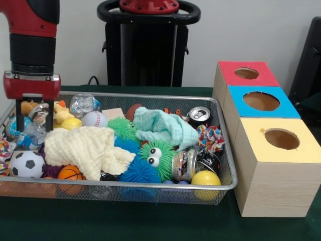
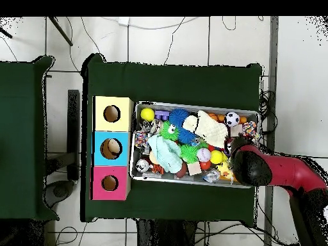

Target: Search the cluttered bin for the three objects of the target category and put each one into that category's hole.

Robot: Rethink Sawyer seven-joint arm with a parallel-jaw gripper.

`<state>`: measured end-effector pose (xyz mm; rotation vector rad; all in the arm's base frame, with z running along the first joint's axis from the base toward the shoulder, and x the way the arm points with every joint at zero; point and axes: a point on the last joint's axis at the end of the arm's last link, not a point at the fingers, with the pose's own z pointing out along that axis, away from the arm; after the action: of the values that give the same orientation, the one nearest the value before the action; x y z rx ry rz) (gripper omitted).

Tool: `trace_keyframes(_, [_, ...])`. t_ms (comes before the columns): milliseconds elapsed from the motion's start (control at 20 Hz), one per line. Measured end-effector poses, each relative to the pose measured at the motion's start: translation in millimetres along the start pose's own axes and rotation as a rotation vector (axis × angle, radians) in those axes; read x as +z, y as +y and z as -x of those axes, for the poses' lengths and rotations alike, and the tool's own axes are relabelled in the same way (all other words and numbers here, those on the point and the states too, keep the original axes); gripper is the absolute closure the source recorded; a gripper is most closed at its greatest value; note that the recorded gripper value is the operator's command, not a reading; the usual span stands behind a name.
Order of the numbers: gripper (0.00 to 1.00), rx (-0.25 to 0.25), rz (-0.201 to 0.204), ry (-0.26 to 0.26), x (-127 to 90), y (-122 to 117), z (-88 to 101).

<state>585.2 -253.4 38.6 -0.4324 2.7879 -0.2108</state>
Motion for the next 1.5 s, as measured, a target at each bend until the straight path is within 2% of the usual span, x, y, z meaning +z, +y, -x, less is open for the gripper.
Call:
trace_keyframes(600, [0.0, -0.023, 0.024, 0.013, -6, 22, -7.2])
trace_keyframes(950, [0.0, -0.04, 0.021, 0.007, -3, 23, -10.9])
trace_keyframes(1100, [0.0, -0.045, 0.024, 0.01, 1, 23, -17.9])
trace_keyframes(1350, [0.0, -0.028, 0.032, 0.021, 8, 17, -35.0])
trace_keyframes(1500, [0.0, -0.021, 0.032, 0.0, 8, 15, -31.7])
